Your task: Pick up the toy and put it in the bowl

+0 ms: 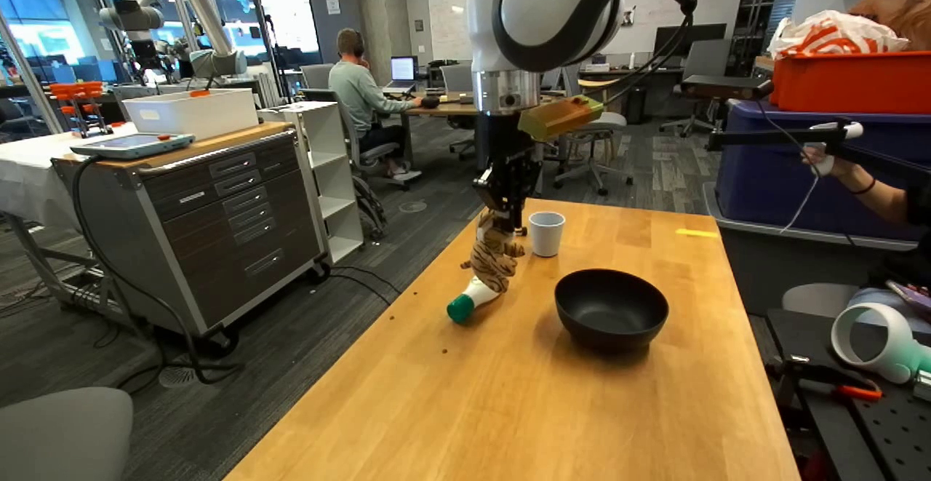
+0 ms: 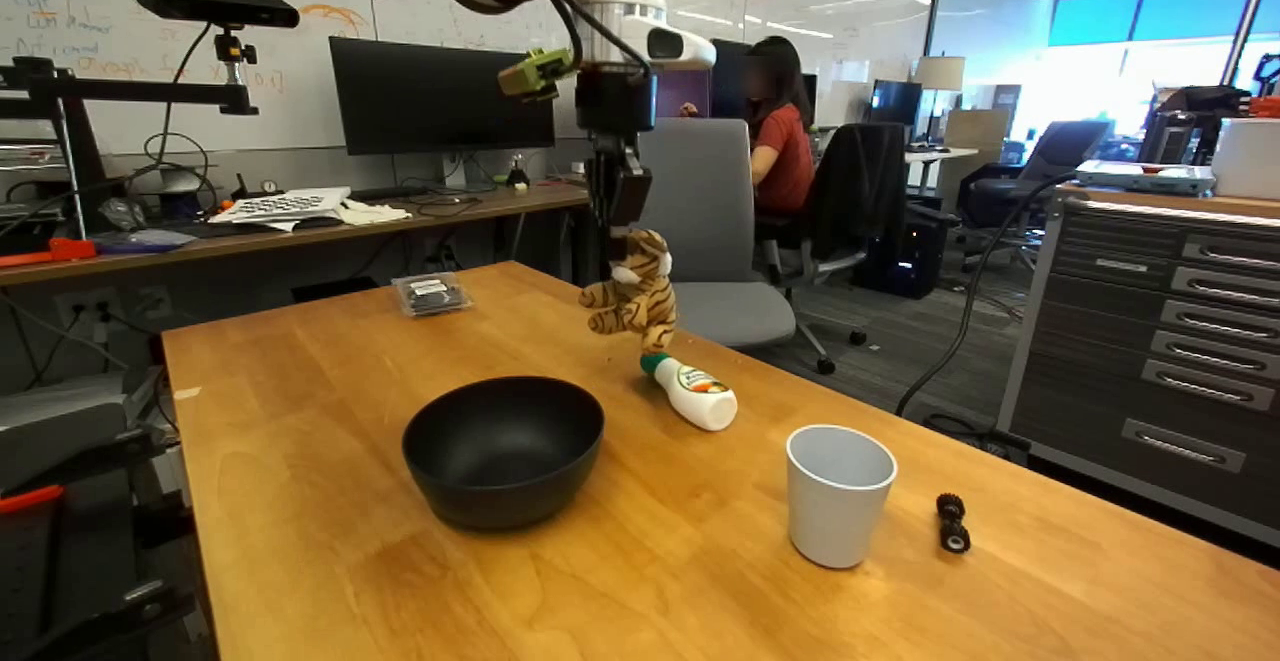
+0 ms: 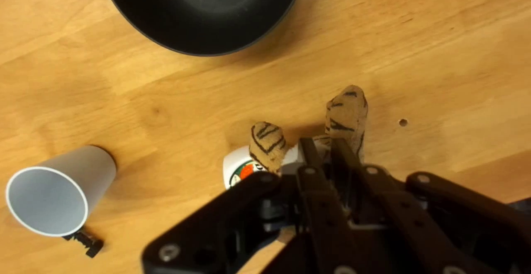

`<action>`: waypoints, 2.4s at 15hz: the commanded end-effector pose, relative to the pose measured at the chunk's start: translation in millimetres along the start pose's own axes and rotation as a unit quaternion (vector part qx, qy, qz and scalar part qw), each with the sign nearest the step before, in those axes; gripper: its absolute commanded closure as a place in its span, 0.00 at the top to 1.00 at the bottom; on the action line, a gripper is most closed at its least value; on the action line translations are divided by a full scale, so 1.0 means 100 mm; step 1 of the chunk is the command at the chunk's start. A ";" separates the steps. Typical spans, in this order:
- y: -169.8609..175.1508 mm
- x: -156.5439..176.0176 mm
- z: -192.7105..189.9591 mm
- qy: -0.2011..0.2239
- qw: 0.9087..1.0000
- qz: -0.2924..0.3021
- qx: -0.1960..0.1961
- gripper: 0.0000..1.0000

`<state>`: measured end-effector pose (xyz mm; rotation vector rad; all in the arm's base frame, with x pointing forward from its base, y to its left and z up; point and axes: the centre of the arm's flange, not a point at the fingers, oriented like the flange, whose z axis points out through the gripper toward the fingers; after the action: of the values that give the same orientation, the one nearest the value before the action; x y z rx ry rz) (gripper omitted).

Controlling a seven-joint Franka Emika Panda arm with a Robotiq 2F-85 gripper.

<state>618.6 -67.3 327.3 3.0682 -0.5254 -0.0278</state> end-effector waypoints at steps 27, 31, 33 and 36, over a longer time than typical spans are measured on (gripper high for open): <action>0.53 -1.25 -0.07 -0.007 0.997 -0.065 -0.050 0.08; 0.60 -1.30 0.35 -0.020 0.996 -0.058 -0.058 0.10; 0.58 -1.30 0.54 -0.027 0.997 -0.053 -0.053 0.09; 0.55 -1.31 0.75 -0.027 0.997 -0.051 -0.050 0.08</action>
<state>473.5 -78.8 271.9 3.0073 -0.3384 -0.1739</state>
